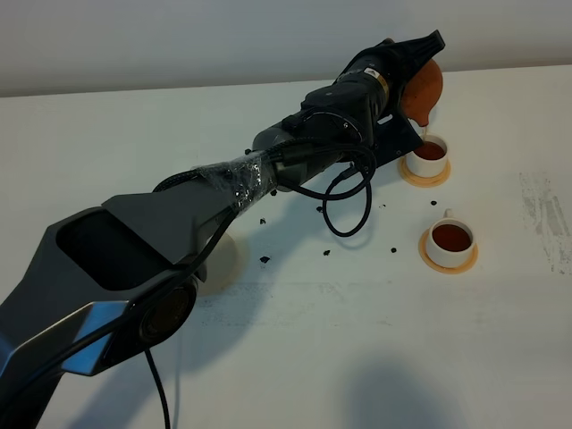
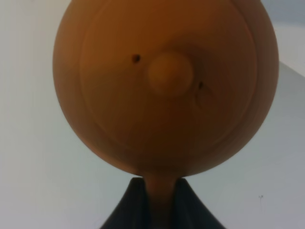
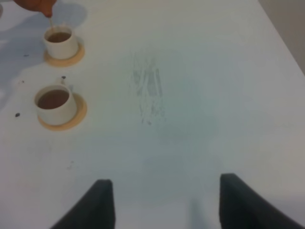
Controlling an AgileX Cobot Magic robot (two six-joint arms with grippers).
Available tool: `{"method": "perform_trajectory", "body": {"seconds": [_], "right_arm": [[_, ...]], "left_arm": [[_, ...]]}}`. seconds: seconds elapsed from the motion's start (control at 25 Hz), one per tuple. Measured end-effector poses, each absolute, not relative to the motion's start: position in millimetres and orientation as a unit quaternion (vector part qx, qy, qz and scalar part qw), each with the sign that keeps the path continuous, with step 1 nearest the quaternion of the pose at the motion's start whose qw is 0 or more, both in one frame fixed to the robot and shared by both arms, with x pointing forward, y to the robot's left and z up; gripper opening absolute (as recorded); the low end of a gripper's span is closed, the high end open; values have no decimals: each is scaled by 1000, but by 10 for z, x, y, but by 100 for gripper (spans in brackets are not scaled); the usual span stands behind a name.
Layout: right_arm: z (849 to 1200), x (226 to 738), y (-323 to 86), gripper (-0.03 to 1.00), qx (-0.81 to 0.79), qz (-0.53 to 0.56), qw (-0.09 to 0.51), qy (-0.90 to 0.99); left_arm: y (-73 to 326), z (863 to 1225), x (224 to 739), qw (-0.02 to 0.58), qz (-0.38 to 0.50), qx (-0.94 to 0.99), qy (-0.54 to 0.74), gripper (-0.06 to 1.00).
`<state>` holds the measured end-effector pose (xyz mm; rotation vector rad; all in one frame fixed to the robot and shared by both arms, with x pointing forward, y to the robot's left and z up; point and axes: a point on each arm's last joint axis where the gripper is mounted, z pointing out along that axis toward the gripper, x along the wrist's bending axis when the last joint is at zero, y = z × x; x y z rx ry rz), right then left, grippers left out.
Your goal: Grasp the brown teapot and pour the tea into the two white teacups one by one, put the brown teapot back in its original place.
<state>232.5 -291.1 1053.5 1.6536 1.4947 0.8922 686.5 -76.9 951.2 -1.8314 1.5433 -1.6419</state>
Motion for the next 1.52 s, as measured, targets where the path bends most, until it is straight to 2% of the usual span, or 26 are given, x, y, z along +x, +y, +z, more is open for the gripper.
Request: {"method": "perform_trajectory", "body": {"seconds": [0.6, 0.84, 1.2, 1.52], "right_arm": [[10535, 2325, -2911, 47, 642, 346, 362, 580], [10535, 2325, -2911, 47, 642, 346, 362, 580], [10535, 2325, -2911, 47, 642, 346, 362, 580], [10535, 2325, -2911, 47, 642, 346, 362, 580]], "left_arm": [[-785, 9517, 6860, 118, -566, -615, 537, 9], [-780, 9504, 6857, 97, -563, -638, 515, 9], [-688, 9498, 6874, 53, -541, -725, 423, 9], [-404, 9777, 6906, 38, -496, -810, 310, 9]]}}
